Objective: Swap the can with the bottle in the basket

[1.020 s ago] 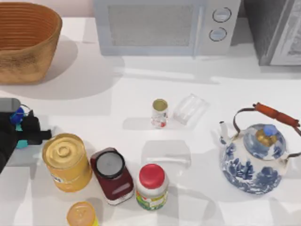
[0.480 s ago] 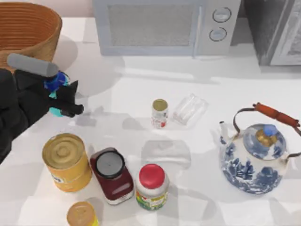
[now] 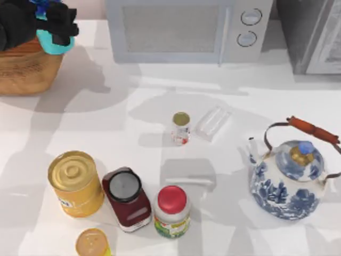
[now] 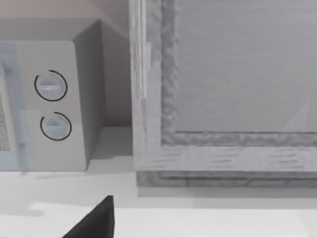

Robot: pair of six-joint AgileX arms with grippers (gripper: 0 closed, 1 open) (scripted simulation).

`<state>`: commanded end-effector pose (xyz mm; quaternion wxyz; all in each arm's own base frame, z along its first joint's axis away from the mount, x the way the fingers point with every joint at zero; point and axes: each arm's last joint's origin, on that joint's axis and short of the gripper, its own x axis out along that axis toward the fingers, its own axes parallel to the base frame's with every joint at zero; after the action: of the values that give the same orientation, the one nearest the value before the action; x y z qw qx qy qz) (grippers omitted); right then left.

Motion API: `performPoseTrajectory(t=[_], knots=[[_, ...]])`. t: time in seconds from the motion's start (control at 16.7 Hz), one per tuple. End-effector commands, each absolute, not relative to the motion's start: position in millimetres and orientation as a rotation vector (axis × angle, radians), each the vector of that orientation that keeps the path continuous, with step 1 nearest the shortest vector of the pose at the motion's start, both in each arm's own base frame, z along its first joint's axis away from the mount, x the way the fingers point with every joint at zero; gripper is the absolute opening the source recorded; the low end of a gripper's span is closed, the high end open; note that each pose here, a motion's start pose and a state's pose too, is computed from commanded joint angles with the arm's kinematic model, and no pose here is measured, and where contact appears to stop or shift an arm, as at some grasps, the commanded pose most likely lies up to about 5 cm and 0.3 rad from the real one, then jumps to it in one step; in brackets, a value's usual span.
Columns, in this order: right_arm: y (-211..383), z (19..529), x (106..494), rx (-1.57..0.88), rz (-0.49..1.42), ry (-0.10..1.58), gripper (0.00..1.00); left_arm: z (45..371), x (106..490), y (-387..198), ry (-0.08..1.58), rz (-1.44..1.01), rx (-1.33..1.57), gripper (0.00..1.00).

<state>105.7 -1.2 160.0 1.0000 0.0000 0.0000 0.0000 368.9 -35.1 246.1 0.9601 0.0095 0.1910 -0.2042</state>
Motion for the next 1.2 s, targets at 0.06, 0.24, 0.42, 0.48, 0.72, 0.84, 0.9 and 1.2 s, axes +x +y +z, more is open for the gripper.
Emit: performPoseTrajectory(t=[0.06,0.24,0.42,0.48,0.72,0.84,0.9,1.2], knots=[[-1,160,106,0.0,0.0,0.0,1.0,262,375,-22,0.393,-0.364,0.013,0.0],[-1,160,106,0.0,0.0,0.0,1.0,299,387,17,0.41,-0.2,-0.005,0.0],[-1,160,106,0.0,0.0,0.0,1.0,321,393,47,0.423,-0.065,-0.021,0.0],[-1,160,106,0.0,0.0,0.0,1.0,324,394,53,0.425,-0.037,-0.024,0.0],[-1,160,106,0.0,0.0,0.0,1.0,326,394,58,0.426,-0.017,-0.027,0.0],[-1,160,106,0.0,0.0,0.0,1.0,327,394,56,0.422,-0.022,-0.023,0.0],[-1,160,106,0.0,0.0,0.0,1.0,326,394,56,0.424,-0.022,-0.023,0.0],[-1,160,106,0.0,0.0,0.0,1.0,306,414,56,0.432,-0.02,-0.026,0.0]])
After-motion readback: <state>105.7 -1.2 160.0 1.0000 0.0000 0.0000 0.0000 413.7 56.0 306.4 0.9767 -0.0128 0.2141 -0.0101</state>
